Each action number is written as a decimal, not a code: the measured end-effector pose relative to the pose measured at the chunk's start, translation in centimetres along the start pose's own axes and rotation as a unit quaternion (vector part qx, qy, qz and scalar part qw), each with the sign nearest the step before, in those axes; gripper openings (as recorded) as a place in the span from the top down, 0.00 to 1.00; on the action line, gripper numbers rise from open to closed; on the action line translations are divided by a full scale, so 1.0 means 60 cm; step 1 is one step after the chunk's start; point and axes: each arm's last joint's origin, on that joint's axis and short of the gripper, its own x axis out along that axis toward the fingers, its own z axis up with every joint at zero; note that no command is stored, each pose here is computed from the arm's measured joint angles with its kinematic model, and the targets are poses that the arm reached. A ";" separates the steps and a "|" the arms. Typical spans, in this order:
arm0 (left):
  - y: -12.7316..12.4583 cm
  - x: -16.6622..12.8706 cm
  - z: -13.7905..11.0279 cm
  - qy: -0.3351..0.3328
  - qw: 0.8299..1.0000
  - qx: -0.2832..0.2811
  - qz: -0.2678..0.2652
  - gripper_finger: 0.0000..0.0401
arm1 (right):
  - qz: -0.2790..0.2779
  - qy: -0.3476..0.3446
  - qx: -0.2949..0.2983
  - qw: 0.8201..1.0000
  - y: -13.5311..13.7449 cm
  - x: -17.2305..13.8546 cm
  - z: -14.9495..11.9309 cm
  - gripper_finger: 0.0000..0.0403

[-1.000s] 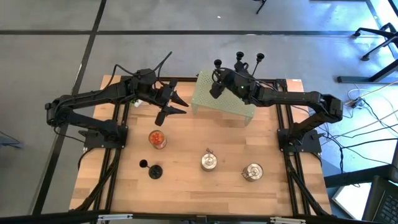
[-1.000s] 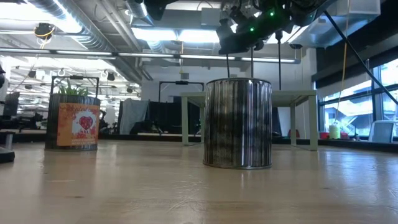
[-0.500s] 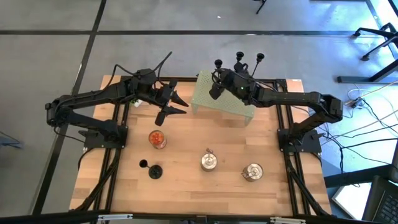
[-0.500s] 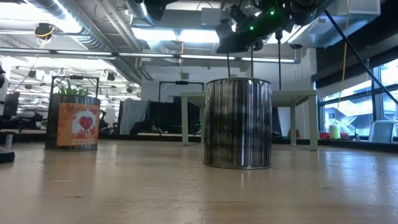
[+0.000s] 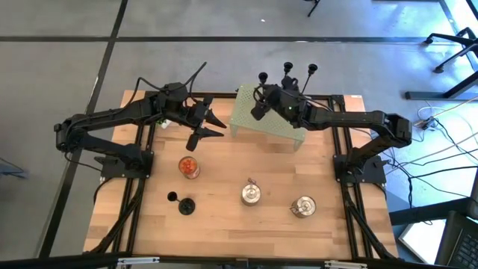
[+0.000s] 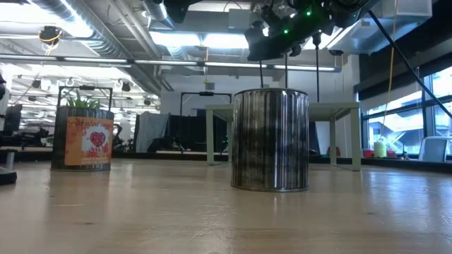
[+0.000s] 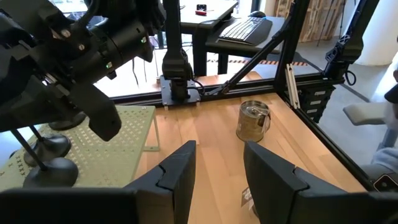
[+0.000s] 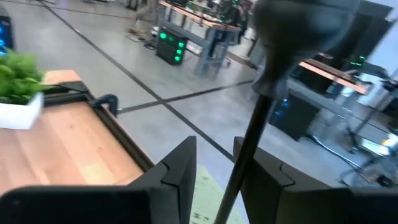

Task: Pick & Place candle stick holders
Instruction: Put the right black candle holder on the shelf

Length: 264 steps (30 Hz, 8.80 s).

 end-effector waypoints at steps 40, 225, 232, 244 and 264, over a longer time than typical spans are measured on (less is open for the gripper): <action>0.000 0.000 0.000 0.000 1.000 0.000 0.000 0.67 | -0.040 0.118 -0.083 0.989 0.051 -0.051 -0.037 0.72; 0.324 0.221 -0.107 -0.106 0.955 -0.076 0.266 0.97 | 0.168 0.184 -0.090 0.964 0.000 -0.348 0.028 0.73; 0.323 0.222 -0.107 -0.102 0.959 -0.060 0.259 0.96 | 0.169 0.182 -0.086 0.965 0.001 -0.348 0.029 0.73; 0.325 0.239 -0.123 -0.113 0.963 -0.053 0.240 0.95 | 0.174 0.172 -0.090 0.965 0.003 -0.347 0.032 0.73; 0.338 0.228 -0.125 -0.113 0.961 -0.041 0.250 0.92 | 0.175 0.170 -0.085 0.966 0.003 -0.347 0.034 0.73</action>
